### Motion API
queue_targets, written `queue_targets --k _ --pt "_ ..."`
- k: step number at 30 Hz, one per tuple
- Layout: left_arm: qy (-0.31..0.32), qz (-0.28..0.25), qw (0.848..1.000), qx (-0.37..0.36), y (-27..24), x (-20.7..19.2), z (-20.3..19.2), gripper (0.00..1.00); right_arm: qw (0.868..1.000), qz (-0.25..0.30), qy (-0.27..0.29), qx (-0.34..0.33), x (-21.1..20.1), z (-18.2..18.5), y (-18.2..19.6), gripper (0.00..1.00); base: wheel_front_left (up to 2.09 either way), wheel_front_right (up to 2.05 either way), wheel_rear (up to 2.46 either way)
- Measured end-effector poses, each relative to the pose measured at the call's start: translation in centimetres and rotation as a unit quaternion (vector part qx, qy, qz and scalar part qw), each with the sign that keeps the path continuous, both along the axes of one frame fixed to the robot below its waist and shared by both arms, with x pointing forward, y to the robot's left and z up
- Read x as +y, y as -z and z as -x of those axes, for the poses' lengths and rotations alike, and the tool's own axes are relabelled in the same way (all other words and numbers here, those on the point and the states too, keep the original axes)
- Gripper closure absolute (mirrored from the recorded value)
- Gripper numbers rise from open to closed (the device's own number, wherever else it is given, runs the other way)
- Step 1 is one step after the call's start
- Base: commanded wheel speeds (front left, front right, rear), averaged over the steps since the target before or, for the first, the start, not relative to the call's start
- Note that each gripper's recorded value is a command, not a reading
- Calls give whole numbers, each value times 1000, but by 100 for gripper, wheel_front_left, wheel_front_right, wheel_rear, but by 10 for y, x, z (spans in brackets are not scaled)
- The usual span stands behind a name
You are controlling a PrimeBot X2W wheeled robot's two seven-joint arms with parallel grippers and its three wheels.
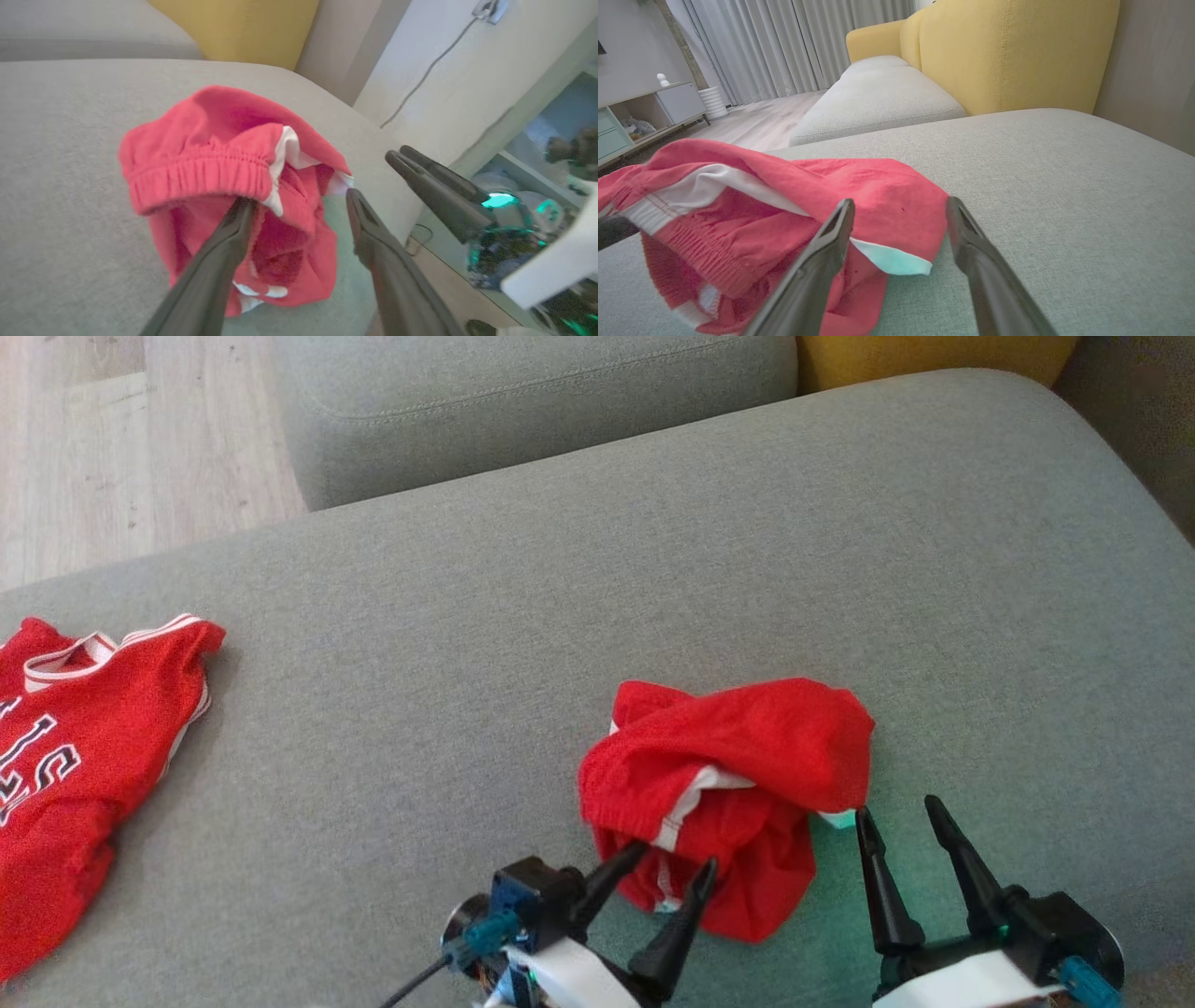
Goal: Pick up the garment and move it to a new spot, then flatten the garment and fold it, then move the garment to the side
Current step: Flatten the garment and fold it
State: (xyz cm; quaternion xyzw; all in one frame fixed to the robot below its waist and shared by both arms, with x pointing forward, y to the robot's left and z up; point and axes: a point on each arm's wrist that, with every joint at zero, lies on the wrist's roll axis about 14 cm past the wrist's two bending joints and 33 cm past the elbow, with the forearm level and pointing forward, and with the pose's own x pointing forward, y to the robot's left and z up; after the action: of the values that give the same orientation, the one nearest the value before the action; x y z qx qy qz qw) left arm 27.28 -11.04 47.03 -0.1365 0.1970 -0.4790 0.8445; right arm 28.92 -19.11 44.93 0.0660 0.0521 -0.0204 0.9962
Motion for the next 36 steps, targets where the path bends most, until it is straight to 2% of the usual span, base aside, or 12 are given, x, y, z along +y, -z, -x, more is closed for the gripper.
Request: queue_targets --k 5,11,16,23,27,31,36 --pt "13 6 999 38 5 1 15 0 1000 -3 -1 0 1 -1 0 0 0 0 0" --pt "-6 5 999 35 12 2 5 0 1000 -2 0 -6 -1 -7 -3 0 0 0 0" --pt "-2 46 999 9 -10 -17 -3 0 1000 -4 6 -5 -4 -5 -3 0 0 0 0" --pt "33 81 996 -20 -34 -39 -4 0 1000 -4 8 -4 -5 -4 -3 0 0 0 0" --pt "80 103 990 -45 -54 -58 7 0 1000 -4 7 -2 -4 -4 -1 0 0 0 0" --pt "96 93 989 -61 -56 -65 11 0 1000 -5 6 -3 -3 -3 -2 0 0 0 0" --pt "59 15 997 -47 -18 -57 -5 0 1000 -7 5 -4 -1 -1 -2 0 0 0 0"
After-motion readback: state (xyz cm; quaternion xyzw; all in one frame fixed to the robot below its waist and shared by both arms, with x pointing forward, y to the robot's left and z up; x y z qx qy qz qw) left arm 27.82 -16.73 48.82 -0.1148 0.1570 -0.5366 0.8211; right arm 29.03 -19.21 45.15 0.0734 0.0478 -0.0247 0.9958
